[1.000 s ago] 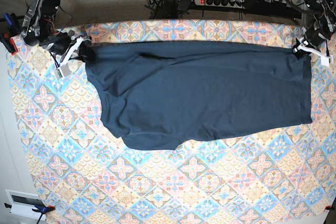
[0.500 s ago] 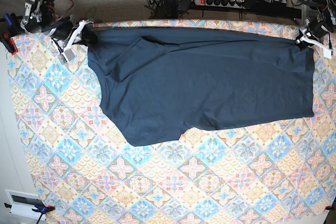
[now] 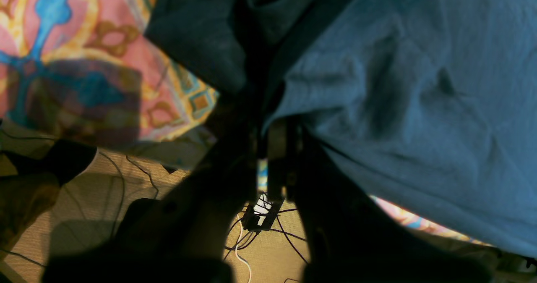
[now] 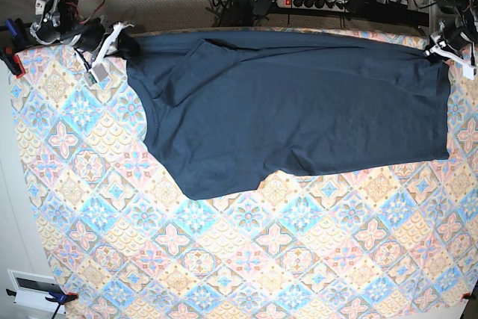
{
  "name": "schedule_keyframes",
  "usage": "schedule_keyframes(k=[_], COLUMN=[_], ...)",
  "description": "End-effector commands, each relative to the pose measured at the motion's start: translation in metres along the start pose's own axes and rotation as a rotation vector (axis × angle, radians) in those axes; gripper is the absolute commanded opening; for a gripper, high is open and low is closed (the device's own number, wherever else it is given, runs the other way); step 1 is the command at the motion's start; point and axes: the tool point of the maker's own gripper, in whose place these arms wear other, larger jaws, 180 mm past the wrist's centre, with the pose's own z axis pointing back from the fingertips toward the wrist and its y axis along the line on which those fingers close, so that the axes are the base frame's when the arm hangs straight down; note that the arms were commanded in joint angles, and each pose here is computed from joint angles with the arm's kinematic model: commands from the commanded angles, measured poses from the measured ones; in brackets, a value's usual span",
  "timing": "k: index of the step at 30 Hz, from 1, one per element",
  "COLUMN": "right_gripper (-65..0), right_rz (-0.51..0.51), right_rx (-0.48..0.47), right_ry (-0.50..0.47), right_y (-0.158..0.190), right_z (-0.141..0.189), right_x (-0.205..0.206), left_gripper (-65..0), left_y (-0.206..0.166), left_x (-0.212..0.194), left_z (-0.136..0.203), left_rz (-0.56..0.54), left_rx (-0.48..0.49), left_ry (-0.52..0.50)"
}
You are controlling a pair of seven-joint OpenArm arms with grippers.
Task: Layout the t-shirt on the table in an organized manner, then fold the t-shirt properly
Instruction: 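Drag the shirt with both grippers to spread it flat, then release the shirt and regrasp its edges with both grippers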
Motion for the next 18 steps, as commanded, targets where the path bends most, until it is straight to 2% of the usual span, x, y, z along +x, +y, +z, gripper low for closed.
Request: schedule_keyframes(k=[1,6,8,12,15,18], right_gripper=[-64.4,-50.2,-47.1,-46.6,-46.6,-46.6], right_rz=[0.030,0.036,0.019,0.016,0.013,0.021], right_rx=[-0.018,-0.058,-0.083,-0.090,-0.117,-0.126], right_ry=[-0.025,-0.058,-0.073,-0.087,-0.110,-0.131], right_y=[-0.003,-0.009,-0.015,-0.017,-0.025,-0.029], right_z=[0.007,0.017,0.022,0.024,0.030,0.032], right_x=[0.010,0.022,0.025,0.027,0.034,0.044], left_gripper=[-63.7,-52.4,-48.8,-43.9,-43.5,-43.5], left_y=[0.005,-0.002,-0.006,-0.012,0.006,0.018], left_x=[0.017,0.021,0.027,0.039,0.053,0.063], left_z=[0.008,0.016,0.029,0.059,0.088,0.104], left_rz=[-0.027,-0.066,-0.069,-0.016,0.050,0.073], left_rx=[0.022,0.020,0.003,-0.064,-0.048,-0.022], left_ry=[-0.040,-0.054,-0.092,-0.123,-0.180,-0.237])
